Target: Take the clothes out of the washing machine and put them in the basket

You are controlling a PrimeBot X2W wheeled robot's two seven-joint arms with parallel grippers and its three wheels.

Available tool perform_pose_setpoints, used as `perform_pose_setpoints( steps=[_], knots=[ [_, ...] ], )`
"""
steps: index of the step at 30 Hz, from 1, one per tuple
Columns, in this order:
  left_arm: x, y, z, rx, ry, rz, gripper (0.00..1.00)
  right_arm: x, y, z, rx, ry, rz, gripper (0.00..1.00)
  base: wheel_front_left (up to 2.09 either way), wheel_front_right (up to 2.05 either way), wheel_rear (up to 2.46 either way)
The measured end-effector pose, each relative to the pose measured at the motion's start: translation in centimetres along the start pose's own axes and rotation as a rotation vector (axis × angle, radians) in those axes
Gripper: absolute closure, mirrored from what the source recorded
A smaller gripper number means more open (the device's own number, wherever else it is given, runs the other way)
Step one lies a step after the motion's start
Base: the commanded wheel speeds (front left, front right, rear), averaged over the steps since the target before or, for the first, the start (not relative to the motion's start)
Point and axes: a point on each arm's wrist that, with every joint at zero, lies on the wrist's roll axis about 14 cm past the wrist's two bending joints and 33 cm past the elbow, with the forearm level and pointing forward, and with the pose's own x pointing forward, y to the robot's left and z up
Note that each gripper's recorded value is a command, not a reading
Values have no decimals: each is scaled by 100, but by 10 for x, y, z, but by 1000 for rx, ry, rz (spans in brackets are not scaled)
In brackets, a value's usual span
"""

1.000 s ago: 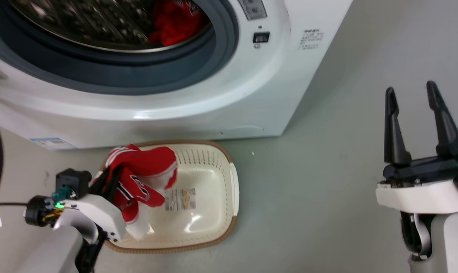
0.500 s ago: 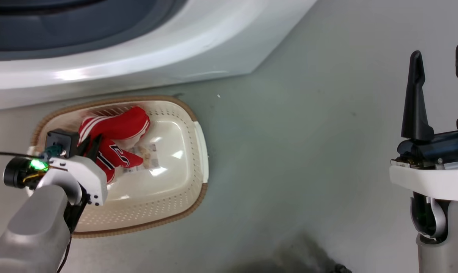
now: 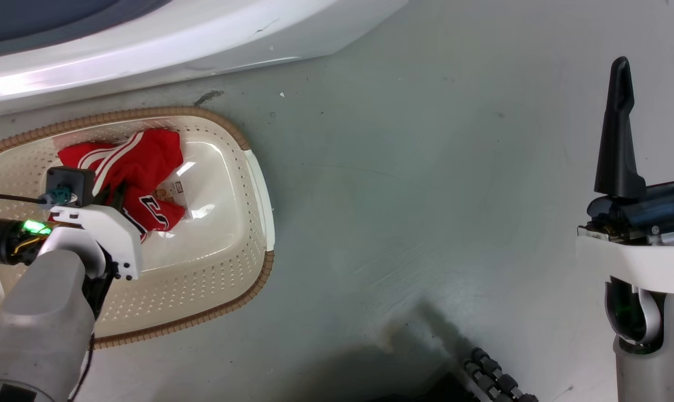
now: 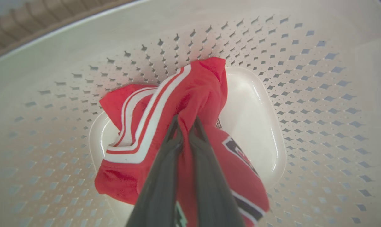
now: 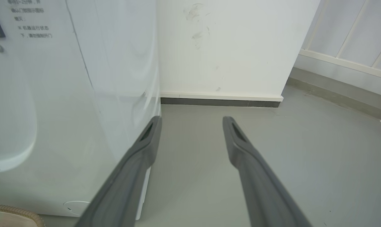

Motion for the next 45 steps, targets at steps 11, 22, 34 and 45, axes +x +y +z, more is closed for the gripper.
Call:
perform_pose_setpoints(
  steps=[11, 22, 34, 45],
  knots=[
    [-10, -8, 6, -28, -4, 10, 0, 1, 5, 13, 6, -30, 13, 0, 0, 0, 0],
    [-67, -6, 61, -117, -201, 56, 0, -11, 6, 60, 1, -124, 17, 0, 0, 0, 0],
    [-171, -14, 105, -171, -520, 135, 0, -40, 15, 106, 34, -211, 36, 0, 0, 0, 0],
    [-260, -32, 152, -96, -824, 165, 0, -62, 32, 125, 61, -248, 83, 0, 0, 0, 0]
  ],
)
